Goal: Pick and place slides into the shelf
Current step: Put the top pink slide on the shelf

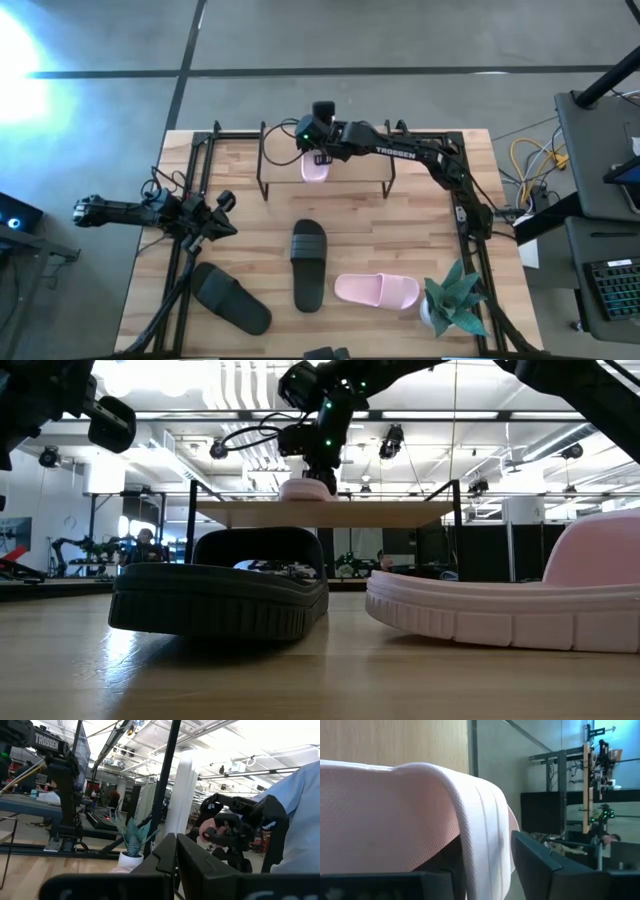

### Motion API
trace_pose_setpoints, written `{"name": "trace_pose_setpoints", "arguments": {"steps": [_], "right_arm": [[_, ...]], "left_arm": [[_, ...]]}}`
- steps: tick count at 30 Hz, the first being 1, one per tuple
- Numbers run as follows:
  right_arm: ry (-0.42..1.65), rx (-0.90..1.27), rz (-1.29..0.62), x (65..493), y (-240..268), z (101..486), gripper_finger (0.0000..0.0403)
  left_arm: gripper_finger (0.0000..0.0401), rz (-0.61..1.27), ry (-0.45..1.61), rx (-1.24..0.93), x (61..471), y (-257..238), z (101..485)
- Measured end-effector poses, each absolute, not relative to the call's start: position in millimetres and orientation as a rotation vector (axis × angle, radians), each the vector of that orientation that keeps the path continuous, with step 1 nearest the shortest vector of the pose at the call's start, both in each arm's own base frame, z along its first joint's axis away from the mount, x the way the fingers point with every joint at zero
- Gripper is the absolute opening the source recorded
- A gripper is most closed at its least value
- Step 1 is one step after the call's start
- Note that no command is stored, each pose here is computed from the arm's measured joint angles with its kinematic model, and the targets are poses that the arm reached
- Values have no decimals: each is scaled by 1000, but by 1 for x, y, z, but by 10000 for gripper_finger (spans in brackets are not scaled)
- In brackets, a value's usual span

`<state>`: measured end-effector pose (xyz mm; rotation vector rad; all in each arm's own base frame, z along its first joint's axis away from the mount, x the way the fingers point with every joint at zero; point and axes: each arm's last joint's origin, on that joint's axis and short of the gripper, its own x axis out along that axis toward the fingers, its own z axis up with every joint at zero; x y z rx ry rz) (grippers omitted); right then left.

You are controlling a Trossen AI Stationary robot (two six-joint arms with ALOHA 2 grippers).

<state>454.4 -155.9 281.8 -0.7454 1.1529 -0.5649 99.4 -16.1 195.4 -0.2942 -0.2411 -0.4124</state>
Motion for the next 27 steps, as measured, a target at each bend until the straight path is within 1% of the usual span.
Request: {"name": "trace_pose_setpoints", "arguments": {"steps": [13, 15, 19, 22, 24, 27], "right_arm": [[1090, -815, -552, 453, -113, 310, 142], [1078, -818, -576, 452, -105, 315, 144], [1022, -790, -687, 447, -79, 331, 142], [969, -745, -680, 442, -67, 342, 138], [962, -748, -679, 442, -67, 344, 136], [1009, -756, -701, 443, -83, 335, 137]], "left_arm": [[0, -413, -241, -294, 99, -16, 195], [0, -412, -241, -294, 99, -16, 195], [0, -412, -241, -294, 99, -16, 195], [0, -413, -241, -294, 99, -16, 195], [0, -412, -241, -294, 99, -16, 195], [0, -412, -241, -294, 99, -16, 195]]}}
